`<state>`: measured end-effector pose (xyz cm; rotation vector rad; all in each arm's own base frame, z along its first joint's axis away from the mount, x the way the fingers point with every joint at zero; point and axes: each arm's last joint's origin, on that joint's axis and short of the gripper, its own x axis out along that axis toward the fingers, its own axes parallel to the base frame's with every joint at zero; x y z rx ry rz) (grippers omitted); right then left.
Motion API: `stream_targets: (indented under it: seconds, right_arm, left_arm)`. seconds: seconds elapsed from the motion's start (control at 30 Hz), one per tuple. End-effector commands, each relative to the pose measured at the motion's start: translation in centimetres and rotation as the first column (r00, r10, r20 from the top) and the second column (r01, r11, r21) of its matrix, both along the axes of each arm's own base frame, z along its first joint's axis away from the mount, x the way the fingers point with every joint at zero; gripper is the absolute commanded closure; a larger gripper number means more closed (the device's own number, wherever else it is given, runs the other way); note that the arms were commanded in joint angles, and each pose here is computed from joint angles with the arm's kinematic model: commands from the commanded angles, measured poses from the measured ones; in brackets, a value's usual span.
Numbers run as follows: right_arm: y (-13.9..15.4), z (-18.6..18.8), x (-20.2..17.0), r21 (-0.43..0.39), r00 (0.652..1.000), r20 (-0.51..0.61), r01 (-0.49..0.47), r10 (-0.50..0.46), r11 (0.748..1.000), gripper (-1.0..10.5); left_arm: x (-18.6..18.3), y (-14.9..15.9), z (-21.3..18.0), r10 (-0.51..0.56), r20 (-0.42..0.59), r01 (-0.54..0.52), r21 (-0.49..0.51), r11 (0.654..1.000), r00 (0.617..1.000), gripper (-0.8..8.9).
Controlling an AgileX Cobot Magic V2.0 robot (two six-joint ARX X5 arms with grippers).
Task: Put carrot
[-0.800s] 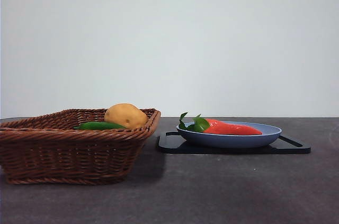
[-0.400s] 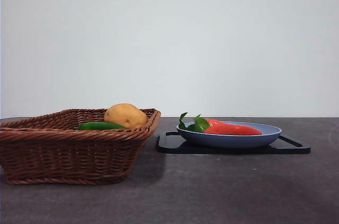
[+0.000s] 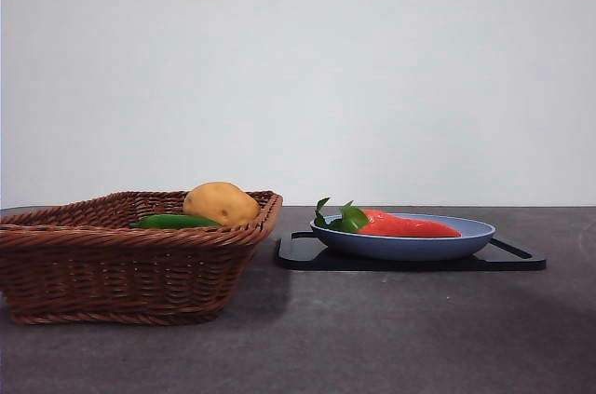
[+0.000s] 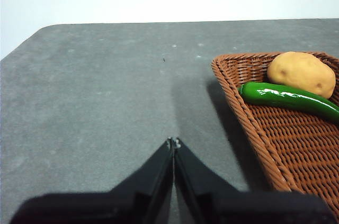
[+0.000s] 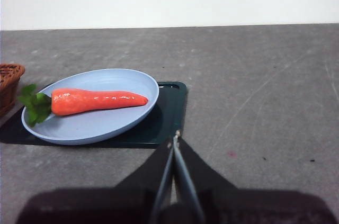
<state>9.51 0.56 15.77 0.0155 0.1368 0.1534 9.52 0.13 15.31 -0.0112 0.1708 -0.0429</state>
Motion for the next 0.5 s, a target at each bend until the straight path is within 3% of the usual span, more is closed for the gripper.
stream_targets:
  seconds: [0.03,0.5]
  right_arm:
    - [-0.05,-0.45,0.07,0.03,1.0,-0.001,0.007,-0.007,1.0,9.4]
    - [-0.12,-0.7,0.06,0.045,0.999,-0.026,0.026,-0.024,0.999,9.4]
  left_arm:
    - [0.04,0.02,-0.03,0.003,0.012,-0.003,-0.006,1.0,1.0,8.05]
    - [0.04,0.02,-0.03,0.002,0.012,-0.002,-0.006,1.0,1.0,8.05]
